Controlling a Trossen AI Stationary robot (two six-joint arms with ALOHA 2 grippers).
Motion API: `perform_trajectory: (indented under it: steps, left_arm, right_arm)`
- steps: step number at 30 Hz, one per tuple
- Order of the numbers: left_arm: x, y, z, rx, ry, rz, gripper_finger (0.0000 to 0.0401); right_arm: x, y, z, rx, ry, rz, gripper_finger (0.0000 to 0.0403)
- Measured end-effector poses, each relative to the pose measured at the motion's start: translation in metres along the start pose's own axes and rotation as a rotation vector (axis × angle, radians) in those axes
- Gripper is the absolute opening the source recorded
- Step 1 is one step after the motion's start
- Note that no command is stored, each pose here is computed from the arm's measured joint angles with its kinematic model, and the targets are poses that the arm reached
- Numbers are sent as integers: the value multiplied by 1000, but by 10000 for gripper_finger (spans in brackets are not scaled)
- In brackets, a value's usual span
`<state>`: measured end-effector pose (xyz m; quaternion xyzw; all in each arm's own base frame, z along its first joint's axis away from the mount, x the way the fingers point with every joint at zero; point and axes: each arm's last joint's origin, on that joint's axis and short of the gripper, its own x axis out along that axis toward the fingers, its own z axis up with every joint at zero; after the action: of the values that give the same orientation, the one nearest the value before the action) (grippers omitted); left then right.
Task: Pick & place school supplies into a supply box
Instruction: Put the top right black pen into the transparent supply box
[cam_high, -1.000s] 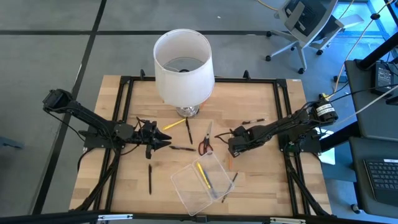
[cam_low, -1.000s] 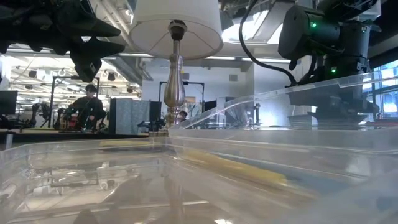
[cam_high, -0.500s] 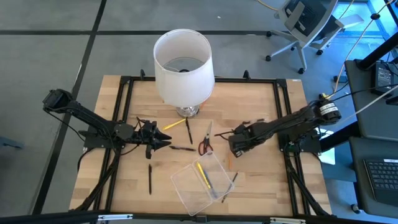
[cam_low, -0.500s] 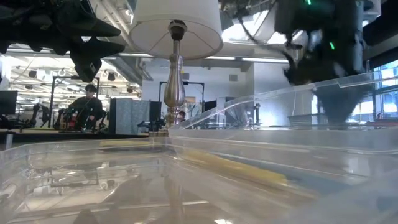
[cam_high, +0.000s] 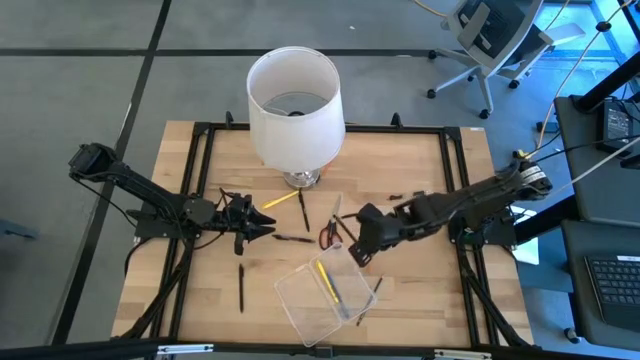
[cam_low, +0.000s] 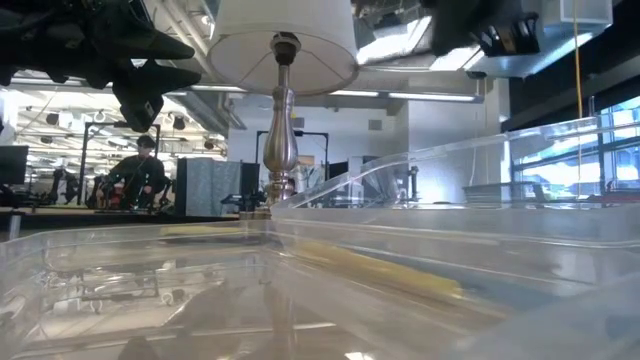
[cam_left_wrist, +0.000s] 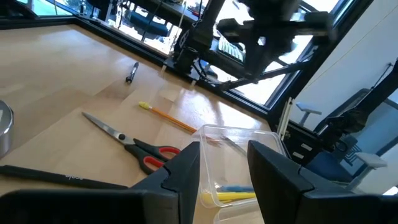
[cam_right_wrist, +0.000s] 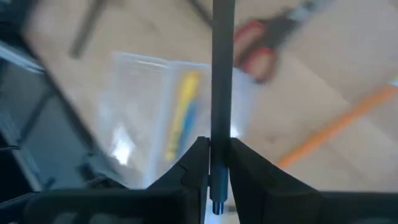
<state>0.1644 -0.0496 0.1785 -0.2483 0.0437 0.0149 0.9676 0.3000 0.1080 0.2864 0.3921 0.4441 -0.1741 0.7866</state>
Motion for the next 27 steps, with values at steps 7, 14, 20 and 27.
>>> perform_trajectory:
  steps: [7, 14, 20, 27]
  left_arm:
    - [0, 1, 0, 2, -5, 19, 128]
    - [0, 2, 0, 4, -15, 43, 127]
    - [0, 2, 0, 4, -15, 43, 127]
    - [0, 2, 0, 4, -15, 43, 127]
  right_arm:
    - [31, 20, -25, -12, 11, 39, 55]
    - [63, 22, -42, 53, 130, -6, 56]
    - [74, 20, -46, 75, 167, -35, 57]
    - [92, 16, -53, 74, 257, -82, 57]
